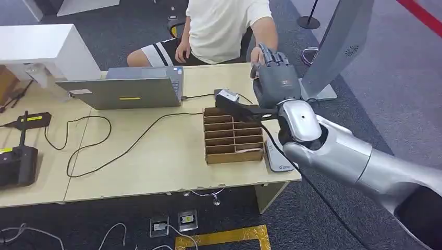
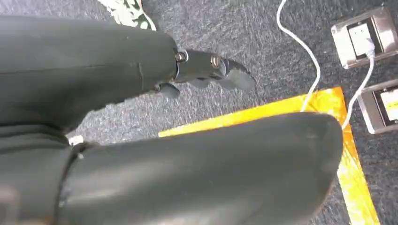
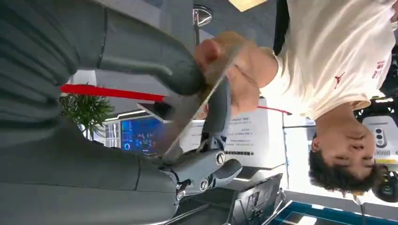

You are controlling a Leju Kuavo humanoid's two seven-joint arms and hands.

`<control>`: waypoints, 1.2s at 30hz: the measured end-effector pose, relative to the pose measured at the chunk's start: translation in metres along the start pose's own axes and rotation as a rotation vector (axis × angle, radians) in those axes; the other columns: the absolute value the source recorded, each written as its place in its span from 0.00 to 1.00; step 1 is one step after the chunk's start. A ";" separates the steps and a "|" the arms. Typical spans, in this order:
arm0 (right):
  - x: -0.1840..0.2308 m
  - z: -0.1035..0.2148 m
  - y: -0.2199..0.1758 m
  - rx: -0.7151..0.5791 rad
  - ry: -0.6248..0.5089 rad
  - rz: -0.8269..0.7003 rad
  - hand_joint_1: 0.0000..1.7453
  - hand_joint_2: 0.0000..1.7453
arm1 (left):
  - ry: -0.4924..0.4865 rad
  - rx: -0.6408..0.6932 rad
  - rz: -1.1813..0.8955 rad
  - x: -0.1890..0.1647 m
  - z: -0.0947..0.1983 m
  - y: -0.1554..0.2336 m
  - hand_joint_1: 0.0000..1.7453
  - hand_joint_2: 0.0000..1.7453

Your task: Pass the card to the sensor for recognition and then transmit it.

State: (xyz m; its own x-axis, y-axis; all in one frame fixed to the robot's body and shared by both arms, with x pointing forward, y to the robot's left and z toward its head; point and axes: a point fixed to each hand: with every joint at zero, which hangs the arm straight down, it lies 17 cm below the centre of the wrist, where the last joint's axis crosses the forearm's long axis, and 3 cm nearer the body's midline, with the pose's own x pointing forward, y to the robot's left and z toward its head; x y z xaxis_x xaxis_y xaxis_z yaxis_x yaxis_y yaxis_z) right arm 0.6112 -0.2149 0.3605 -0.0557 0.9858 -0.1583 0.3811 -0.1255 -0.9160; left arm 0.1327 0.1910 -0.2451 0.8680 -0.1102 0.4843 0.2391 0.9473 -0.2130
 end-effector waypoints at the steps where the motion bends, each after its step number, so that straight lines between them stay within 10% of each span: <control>1: 0.000 0.000 0.000 0.001 0.000 0.000 1.00 1.00 | 0.002 -0.002 -0.004 0.000 0.000 -0.001 0.00 0.00; 36: -0.055 0.039 0.082 0.190 0.102 -0.016 1.00 1.00 | 0.021 -0.006 -0.009 -0.003 0.000 0.000 0.00 0.00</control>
State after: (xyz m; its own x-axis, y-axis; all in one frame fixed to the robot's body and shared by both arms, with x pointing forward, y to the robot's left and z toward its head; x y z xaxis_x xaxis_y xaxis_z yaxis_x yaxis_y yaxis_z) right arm 0.6099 -0.2837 0.2794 0.0372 0.9928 -0.1139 0.1999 -0.1190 -0.9726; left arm 0.1304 0.1910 -0.2462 0.8746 -0.1247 0.4685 0.2493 0.9445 -0.2140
